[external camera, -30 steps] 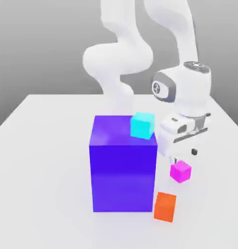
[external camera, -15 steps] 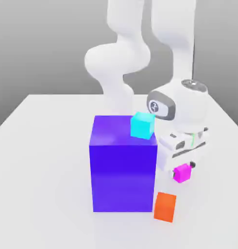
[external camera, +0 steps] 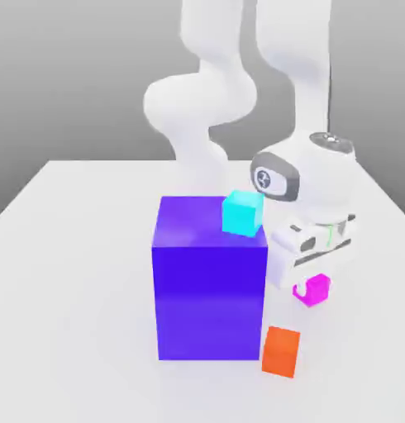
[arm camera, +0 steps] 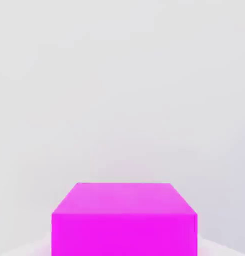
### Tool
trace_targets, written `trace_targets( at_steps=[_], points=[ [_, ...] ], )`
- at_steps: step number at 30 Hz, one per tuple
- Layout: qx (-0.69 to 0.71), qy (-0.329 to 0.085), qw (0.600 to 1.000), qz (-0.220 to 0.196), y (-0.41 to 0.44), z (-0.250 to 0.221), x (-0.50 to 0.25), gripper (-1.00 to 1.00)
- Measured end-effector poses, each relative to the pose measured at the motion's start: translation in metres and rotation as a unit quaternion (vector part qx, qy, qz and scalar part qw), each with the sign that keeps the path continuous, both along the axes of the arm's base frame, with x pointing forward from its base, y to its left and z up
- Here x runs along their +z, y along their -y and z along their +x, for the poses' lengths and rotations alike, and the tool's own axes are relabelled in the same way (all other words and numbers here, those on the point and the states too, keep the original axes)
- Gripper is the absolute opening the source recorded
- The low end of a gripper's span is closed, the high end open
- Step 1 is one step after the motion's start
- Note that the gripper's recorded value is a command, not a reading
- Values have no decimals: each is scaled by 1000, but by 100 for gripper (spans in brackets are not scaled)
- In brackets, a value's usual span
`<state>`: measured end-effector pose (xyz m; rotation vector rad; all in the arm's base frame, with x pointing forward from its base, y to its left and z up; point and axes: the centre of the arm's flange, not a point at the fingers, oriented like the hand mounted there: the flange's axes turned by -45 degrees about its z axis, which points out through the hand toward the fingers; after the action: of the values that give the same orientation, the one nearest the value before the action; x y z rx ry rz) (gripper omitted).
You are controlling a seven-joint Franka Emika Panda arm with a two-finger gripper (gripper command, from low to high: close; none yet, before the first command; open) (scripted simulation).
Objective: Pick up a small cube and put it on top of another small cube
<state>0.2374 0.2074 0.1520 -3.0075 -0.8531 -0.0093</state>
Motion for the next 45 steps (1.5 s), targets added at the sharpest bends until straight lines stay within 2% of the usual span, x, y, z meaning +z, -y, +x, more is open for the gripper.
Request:
trace_targets(
  at_steps=[13,21,30,39,43,44,45],
  points=[
    [-11,0,1000,-9,2,-4,40,-100],
    [-196,20,980,-23,-33,81,58,-100],
    [-397,24,917,-20,-82,169,77,-100],
    [-579,1,816,-7,-124,248,91,-100],
    [-604,-5,797,-5,-131,260,45,-100],
    [-604,-5,797,-5,-131,260,34,100],
    [-604,-5,797,-5,-131,260,34,100]
  ],
)
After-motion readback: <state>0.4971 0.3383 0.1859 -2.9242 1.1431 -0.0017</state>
